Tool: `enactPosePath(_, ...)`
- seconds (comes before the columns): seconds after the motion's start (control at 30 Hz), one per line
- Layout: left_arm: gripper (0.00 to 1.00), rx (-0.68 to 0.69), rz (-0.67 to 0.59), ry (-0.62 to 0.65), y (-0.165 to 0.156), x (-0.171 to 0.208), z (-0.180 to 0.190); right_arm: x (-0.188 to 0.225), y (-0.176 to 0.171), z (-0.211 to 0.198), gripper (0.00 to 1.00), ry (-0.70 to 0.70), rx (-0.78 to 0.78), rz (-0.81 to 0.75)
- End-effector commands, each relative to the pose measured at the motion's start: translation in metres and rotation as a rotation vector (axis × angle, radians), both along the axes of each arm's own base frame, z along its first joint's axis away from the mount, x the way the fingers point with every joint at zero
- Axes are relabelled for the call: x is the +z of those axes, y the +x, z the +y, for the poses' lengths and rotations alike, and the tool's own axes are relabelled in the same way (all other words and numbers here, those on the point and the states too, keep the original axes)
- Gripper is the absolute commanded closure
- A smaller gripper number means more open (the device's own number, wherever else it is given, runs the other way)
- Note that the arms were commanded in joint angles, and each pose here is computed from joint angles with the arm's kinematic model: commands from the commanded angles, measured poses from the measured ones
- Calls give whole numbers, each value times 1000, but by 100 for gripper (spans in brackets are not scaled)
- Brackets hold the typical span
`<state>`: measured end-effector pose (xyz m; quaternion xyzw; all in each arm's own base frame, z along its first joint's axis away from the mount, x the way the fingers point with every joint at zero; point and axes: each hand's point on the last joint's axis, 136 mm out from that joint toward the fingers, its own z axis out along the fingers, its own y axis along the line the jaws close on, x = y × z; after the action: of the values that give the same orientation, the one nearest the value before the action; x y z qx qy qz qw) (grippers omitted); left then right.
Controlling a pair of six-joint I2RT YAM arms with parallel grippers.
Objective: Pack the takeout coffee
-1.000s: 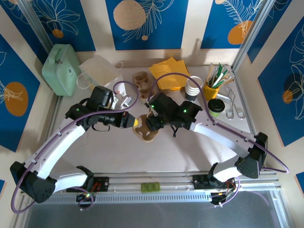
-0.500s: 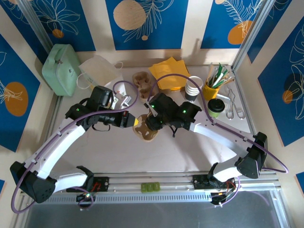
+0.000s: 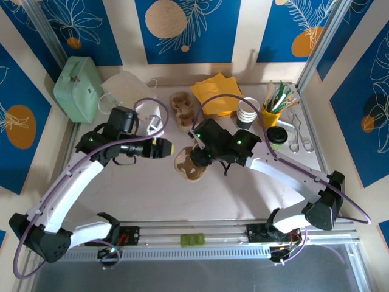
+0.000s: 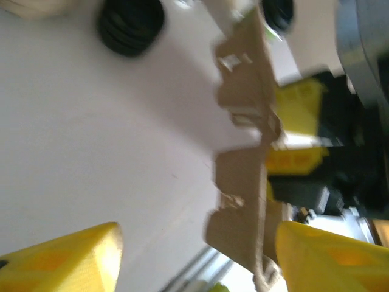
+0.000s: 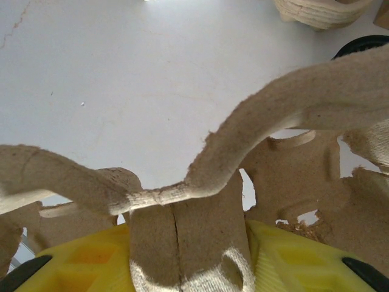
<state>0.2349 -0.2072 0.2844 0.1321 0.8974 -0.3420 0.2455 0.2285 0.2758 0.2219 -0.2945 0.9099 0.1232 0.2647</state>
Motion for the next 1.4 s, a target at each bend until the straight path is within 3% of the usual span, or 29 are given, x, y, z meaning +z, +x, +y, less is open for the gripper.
enactPosePath(0.0,26,301,-71,145,28,16,59,-5,-6,-11,56,-18,-20,31)
enactPosePath(0.17,15,601,-158,211,60,37,120,-6,-9,-13,56,-11,-20,45)
enactPosePath(0.37,15,795,-211,210,98,53,159,-3,-13,-16,56,0,-26,50)
enactPosePath(0.6,20,846,-153,181,149,48,165,-1,-18,-23,57,4,-39,52)
enactPosePath(0.83,45,889,-103,228,184,38,174,2,-21,-29,57,10,-48,49)
enactPosePath(1.03,54,905,-60,290,196,24,180,5,-22,-33,57,21,-53,40)
enactPosePath(1.37,58,882,18,378,196,-2,183,2,-25,-34,57,18,-51,53)
